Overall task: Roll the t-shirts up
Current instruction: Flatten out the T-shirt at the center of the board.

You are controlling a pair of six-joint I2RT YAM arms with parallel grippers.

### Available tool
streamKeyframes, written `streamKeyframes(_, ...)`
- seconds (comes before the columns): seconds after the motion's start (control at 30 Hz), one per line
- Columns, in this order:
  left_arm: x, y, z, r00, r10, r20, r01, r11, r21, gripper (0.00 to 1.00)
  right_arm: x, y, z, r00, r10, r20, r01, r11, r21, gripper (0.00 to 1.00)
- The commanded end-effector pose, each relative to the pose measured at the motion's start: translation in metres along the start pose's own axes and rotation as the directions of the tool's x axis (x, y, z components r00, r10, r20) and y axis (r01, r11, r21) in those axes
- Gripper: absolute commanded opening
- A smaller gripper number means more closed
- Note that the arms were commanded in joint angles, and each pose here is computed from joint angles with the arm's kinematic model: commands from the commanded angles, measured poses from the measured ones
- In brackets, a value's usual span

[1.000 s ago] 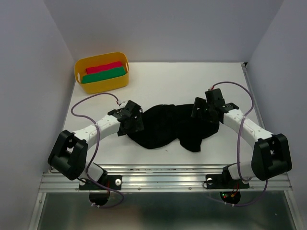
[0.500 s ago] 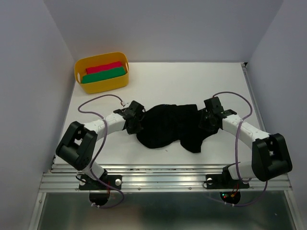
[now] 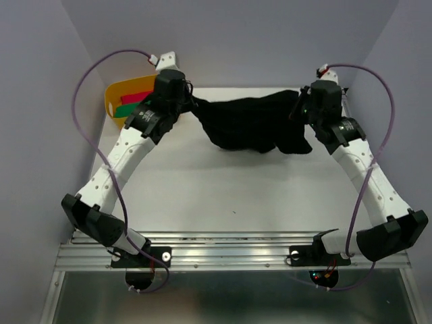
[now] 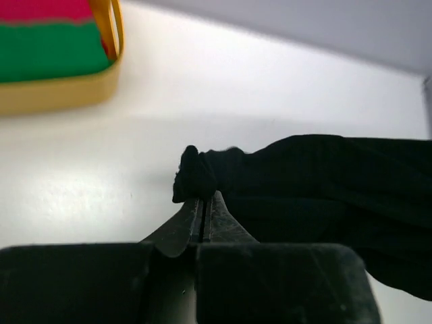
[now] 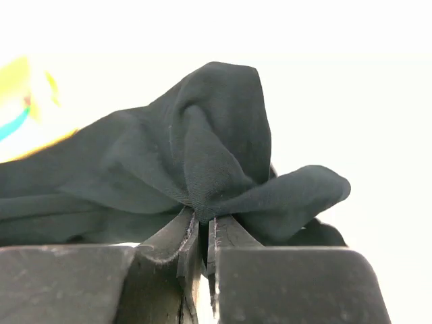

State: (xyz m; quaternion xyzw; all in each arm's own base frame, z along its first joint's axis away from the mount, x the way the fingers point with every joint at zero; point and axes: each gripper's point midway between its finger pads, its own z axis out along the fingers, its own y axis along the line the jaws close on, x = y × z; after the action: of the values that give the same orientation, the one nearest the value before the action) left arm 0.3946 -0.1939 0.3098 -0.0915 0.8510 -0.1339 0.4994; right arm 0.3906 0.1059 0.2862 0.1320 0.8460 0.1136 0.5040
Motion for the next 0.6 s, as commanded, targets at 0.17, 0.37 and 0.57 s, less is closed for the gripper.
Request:
streamKeyframes(0.17,-0.180,0.009,-0.184,0.837,-0.103,0.537,0.016,0.986,0.164,0.00,-0.165,0.022,-0.149,0.883,-0.035,0.467,0.073,0.995,-0.065,0.01)
streamKeyframes(0.37,-0.188,0.017,-0.225,0.793,-0.155,0.589,0.029,0.976,0.218,0.00,-0.177,0.019,-0.208,0.848,0.012,0.529,0.064,0.990,-0.126,0.01)
streamKeyframes(0.57,-0.134,0.014,-0.135,0.884,-0.080,0.460,0.002,0.986,0.168,0.00,-0.128,0.009,-0.163,0.921,-0.014,0.389,0.054,0.994,-0.094,0.02)
